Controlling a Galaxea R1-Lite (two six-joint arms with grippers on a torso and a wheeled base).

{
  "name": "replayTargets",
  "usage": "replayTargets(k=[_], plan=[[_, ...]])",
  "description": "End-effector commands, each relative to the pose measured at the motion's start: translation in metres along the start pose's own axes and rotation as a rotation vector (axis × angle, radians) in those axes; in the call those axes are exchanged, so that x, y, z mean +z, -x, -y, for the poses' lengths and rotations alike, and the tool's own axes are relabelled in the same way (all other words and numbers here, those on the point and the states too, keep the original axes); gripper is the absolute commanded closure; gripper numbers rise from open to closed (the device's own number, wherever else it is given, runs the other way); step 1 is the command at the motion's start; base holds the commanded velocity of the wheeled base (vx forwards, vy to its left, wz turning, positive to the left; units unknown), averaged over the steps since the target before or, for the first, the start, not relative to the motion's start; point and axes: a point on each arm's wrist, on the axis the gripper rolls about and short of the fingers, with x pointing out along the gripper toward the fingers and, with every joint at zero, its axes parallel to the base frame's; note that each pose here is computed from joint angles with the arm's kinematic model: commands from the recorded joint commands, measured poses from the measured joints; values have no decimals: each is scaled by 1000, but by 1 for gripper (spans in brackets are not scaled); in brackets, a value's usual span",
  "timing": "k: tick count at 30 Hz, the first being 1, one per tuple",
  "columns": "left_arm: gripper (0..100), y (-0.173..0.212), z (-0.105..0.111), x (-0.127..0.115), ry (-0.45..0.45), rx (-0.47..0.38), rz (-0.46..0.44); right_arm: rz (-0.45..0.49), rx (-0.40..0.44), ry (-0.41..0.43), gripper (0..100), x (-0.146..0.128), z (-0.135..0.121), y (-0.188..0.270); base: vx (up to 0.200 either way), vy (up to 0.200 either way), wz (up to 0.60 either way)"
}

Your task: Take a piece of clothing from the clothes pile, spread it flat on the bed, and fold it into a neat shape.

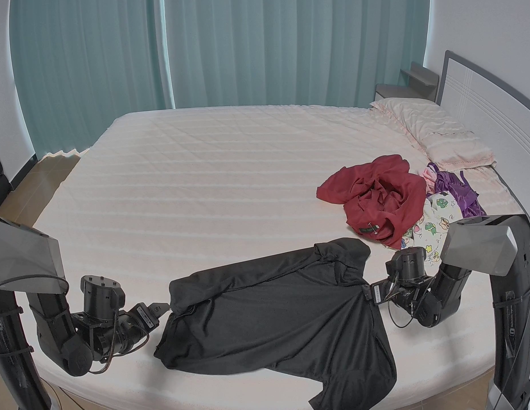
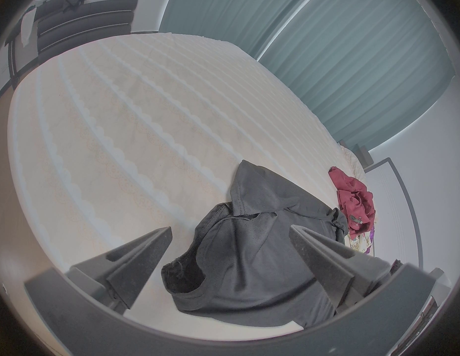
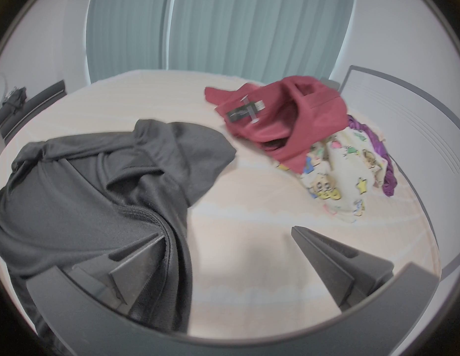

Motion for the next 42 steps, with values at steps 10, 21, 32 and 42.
replayTargets(k=[10, 21, 32, 42], plan=[[0, -2, -2, -2, -2, 10, -11, -11, 164, -102, 0, -16, 41, 32, 0, 0, 0], [0, -7, -11, -32, -75, 71, -135, -48, 249, -161, 0, -30, 46, 52, 0, 0, 0], [0, -20, -10, -55, -181, 102, -183, -109, 328, -155, 0, -55, 43, 83, 0, 0, 0], [100, -29, -20, -67, -297, 167, -130, -144, 350, -132, 0, -66, 34, 86, 0, 0, 0]])
